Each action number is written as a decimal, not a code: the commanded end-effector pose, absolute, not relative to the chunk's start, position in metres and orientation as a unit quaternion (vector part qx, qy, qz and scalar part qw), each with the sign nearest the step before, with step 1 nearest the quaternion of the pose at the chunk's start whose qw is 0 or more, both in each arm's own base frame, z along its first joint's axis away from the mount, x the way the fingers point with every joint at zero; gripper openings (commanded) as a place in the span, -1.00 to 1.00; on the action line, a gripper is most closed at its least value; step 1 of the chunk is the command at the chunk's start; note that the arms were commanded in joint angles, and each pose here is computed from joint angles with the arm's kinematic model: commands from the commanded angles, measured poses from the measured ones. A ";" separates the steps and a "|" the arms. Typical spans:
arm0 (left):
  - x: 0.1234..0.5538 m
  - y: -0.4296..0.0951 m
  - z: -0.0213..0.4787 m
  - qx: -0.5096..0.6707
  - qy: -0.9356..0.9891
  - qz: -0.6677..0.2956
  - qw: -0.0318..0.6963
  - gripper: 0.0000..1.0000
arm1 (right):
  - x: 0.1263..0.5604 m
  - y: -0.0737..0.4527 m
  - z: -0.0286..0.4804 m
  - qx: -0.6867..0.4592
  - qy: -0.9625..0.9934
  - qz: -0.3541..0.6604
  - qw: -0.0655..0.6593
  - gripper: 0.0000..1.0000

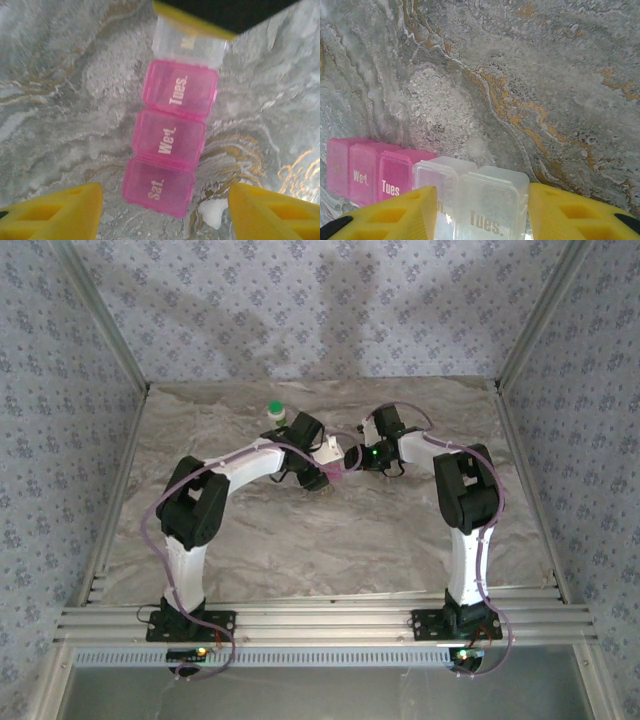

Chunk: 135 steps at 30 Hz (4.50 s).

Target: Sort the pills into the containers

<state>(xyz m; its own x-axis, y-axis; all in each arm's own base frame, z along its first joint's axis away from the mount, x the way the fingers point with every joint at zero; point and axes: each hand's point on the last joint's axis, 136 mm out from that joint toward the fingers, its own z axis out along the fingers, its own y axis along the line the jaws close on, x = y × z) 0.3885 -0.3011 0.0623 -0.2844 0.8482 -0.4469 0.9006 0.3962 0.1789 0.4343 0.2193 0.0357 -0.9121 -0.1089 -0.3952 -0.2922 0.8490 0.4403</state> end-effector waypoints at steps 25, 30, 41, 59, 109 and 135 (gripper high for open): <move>0.365 -0.292 0.039 0.577 0.799 -0.110 0.129 -0.06 | 0.426 0.207 0.008 -0.114 0.959 0.220 0.140 -0.02; 0.365 -0.291 0.045 0.552 0.814 -0.133 0.123 -0.32 | 0.427 0.202 0.004 -0.113 0.963 0.198 0.142 -0.02; 0.370 -0.288 0.042 0.472 0.857 -0.184 0.095 -0.33 | 0.427 0.183 -0.009 -0.137 0.976 0.084 0.149 -0.06; 0.391 -0.276 0.050 0.377 0.893 -0.215 0.118 -0.13 | 0.428 0.173 -0.017 -0.150 0.977 0.032 0.148 -0.07; 0.413 -0.291 0.066 0.362 0.884 -0.110 0.275 0.48 | 0.422 0.180 -0.022 -0.157 0.979 0.041 0.125 -0.03; 0.469 -0.265 0.061 0.308 0.907 -0.014 0.286 0.43 | 0.418 0.185 -0.029 -0.170 0.979 0.033 0.110 -0.01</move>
